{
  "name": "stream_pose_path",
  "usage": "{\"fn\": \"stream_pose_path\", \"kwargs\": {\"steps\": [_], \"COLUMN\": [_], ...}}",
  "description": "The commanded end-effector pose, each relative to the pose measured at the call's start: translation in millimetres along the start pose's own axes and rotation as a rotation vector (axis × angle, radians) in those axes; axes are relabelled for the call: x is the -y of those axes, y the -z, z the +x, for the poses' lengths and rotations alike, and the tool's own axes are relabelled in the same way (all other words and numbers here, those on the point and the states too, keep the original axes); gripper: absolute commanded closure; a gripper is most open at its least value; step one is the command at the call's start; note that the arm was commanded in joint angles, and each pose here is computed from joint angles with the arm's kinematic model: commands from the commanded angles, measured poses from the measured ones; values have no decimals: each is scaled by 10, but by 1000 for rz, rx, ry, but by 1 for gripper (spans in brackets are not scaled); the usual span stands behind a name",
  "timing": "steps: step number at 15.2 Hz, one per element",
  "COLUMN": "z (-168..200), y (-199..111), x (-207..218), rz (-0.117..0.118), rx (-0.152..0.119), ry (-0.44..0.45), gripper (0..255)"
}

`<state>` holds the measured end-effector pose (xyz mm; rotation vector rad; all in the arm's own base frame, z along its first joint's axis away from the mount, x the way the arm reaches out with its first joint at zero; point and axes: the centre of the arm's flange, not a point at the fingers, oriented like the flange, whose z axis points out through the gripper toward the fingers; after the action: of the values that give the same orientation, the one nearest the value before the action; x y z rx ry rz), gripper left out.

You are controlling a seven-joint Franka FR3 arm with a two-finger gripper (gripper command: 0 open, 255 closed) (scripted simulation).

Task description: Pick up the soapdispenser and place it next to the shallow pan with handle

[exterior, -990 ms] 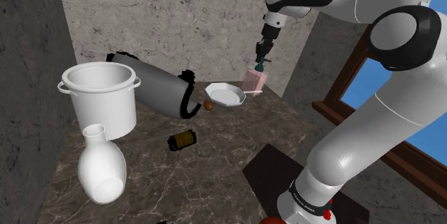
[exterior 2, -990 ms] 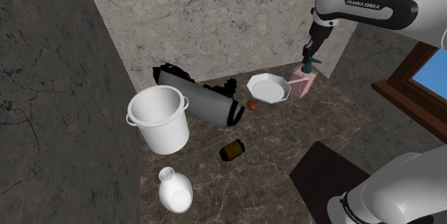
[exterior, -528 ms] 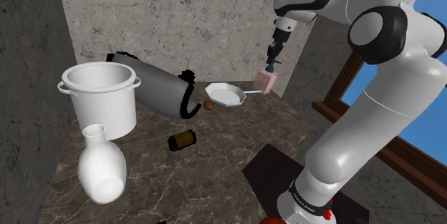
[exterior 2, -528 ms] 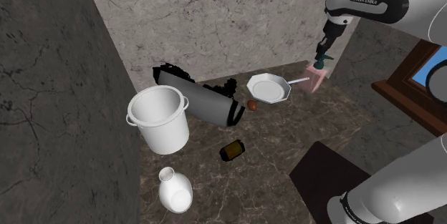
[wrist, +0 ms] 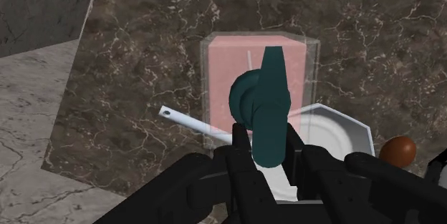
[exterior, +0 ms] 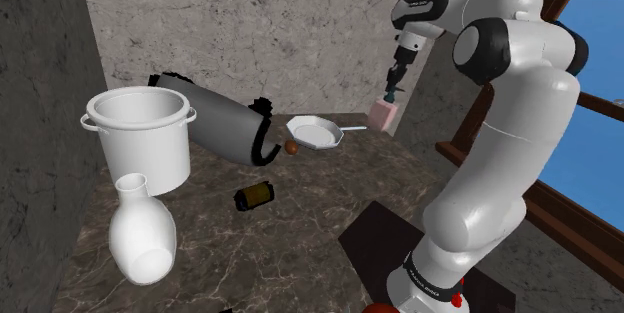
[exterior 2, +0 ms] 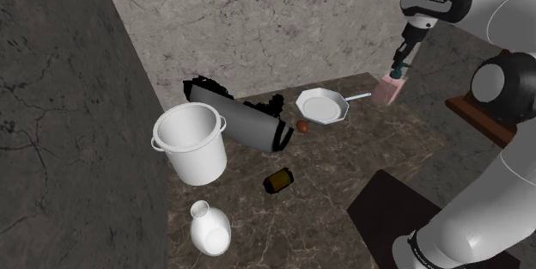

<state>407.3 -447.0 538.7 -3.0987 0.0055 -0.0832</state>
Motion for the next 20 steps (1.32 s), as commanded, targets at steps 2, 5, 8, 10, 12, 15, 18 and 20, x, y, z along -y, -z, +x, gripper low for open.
{"fn": "stream_pose_path", "kwargs": {"steps": [2,5,8,10,12,15,18,20], "z": [-97,-178,-260,-315,-320,-329,-337,-343], "y": [-19,-65,-111,-142,-247,-405,-564,-669], "x": [-401,-786,-1171,-1431,-1435,-1442,-1448,-1453], "rz": [-1,-1,-1,-1,-1,-1,-1,-1], "rx": [0,0,0,0,0,0,0,0], "ry": [2,2,2,2,2,2,2,2], "gripper": [255,255,255,255,255,255,255,255]}}
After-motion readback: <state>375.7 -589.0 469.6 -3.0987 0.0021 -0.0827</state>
